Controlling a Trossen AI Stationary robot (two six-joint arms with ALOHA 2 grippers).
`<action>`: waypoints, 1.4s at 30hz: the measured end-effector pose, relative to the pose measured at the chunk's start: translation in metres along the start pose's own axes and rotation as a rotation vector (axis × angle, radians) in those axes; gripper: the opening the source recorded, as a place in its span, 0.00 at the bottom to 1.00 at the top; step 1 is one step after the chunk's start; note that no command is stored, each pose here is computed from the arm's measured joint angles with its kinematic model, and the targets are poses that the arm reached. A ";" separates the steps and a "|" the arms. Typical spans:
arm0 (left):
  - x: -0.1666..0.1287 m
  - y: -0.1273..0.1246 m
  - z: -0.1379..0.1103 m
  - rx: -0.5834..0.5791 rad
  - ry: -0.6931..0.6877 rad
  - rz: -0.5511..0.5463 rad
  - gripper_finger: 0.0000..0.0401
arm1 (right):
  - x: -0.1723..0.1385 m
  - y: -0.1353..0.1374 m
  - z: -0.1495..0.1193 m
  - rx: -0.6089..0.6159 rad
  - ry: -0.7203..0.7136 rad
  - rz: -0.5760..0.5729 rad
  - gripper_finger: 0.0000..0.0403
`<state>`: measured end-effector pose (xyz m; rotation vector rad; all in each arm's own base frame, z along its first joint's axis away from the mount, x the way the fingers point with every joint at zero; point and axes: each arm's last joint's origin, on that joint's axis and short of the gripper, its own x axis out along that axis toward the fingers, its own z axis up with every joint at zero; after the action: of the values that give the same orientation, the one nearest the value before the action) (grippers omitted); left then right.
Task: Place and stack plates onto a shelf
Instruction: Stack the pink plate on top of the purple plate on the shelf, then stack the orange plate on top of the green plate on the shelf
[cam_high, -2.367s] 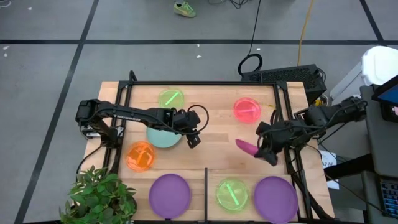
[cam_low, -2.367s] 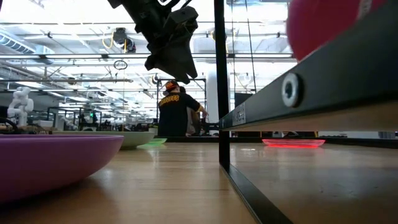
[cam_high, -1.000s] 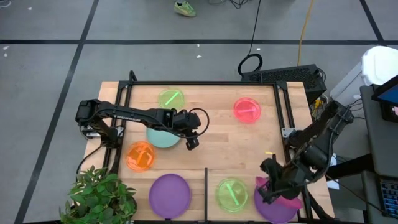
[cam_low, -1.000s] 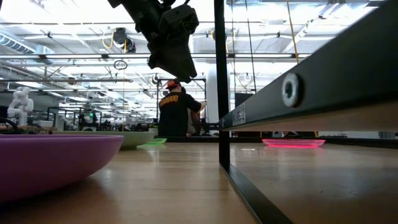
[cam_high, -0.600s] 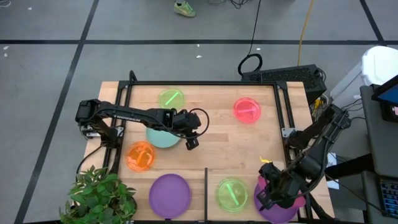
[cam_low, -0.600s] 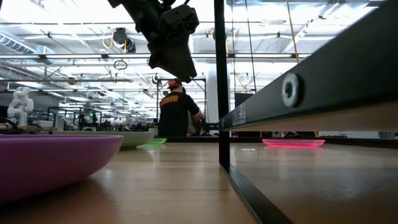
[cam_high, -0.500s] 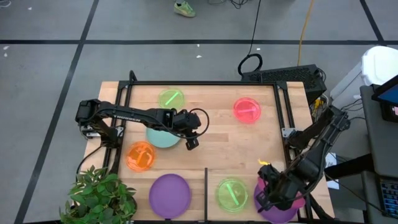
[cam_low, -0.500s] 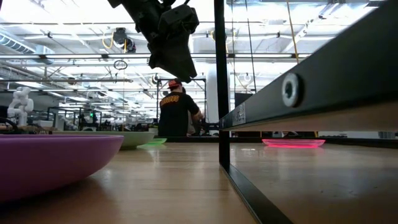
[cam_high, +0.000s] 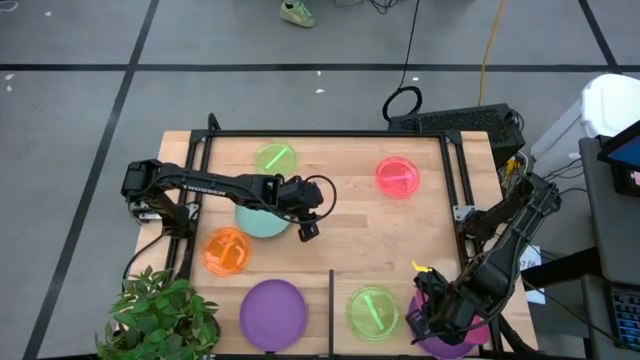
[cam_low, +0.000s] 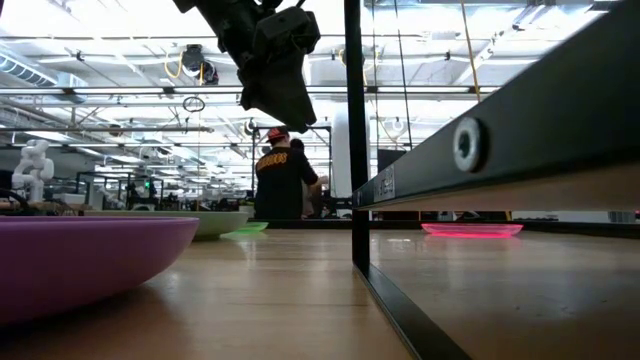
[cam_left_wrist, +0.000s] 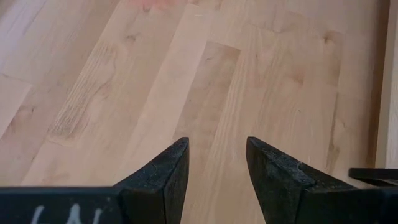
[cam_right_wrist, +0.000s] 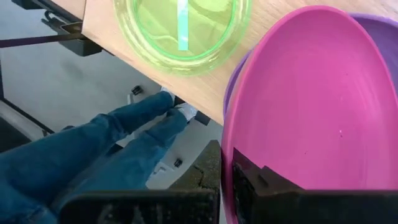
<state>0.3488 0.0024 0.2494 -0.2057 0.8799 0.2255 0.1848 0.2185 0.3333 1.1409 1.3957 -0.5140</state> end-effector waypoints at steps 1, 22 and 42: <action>0.000 0.000 0.000 0.002 0.000 0.000 0.41 | 0.000 0.000 0.000 0.000 -0.001 -0.003 0.00; 0.000 0.000 0.000 0.013 0.001 -0.003 0.41 | 0.019 -0.004 0.003 -0.005 -0.001 -0.025 0.01; 0.000 0.000 0.000 0.029 0.001 -0.003 0.41 | 0.027 -0.001 0.001 -0.064 0.040 0.018 0.17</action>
<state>0.3488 0.0023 0.2494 -0.1798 0.8830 0.2102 0.1894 0.2257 0.3081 1.1162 1.4256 -0.4324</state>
